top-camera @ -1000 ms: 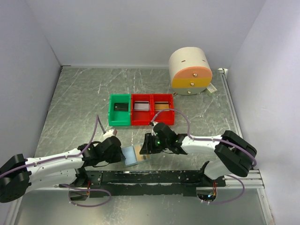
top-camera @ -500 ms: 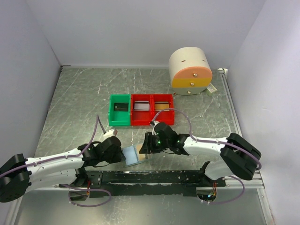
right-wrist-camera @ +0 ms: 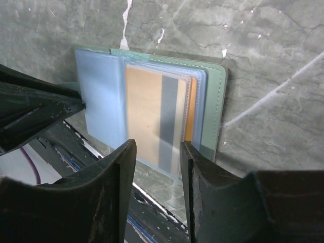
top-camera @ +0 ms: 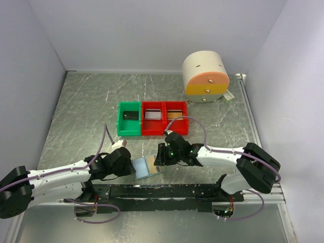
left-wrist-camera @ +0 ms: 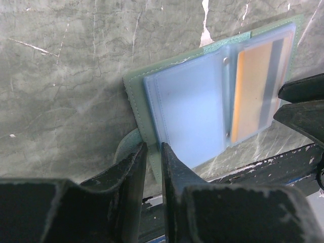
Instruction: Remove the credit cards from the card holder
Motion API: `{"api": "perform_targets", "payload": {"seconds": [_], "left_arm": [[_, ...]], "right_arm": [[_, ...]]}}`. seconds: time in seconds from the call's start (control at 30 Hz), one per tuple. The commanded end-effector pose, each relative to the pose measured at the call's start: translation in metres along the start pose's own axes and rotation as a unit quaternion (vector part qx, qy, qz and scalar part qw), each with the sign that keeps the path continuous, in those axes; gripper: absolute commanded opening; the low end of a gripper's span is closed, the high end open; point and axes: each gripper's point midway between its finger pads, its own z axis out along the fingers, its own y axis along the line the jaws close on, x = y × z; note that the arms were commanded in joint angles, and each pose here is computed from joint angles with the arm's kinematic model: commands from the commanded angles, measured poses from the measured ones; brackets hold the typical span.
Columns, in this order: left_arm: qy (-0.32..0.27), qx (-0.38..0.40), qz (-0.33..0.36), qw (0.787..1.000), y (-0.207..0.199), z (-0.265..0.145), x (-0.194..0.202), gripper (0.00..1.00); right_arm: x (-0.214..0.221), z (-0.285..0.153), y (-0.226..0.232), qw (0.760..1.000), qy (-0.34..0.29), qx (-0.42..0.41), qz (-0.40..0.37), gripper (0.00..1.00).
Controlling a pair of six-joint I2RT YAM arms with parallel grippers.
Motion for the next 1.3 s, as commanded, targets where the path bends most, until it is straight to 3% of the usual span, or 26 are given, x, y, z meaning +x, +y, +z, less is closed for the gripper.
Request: {"api": "perform_targets", "payload": {"seconds": [0.0, 0.47, 0.8, 1.27], "left_arm": [[-0.006, 0.008, 0.004, 1.0, -0.008, -0.002, -0.004, 0.29], [-0.001, 0.005, 0.004, 1.0, -0.005, 0.002, -0.001, 0.28], [-0.002, 0.007, 0.001, 1.0, -0.003, 0.002, 0.0, 0.28], [-0.005, 0.012, -0.001, 1.0, -0.006, 0.0, -0.002, 0.28]], "right_arm": [[0.007, 0.006, -0.006, 1.0, 0.008, 0.005, -0.004, 0.41], [0.011, 0.0, 0.036, 0.993, 0.02, -0.114, 0.023, 0.4], [-0.003, -0.012, 0.045, 0.993, -0.003, -0.114, 0.018, 0.38], [-0.006, -0.024, 0.076, 0.983, 0.005, -0.184, -0.005, 0.37]]}}
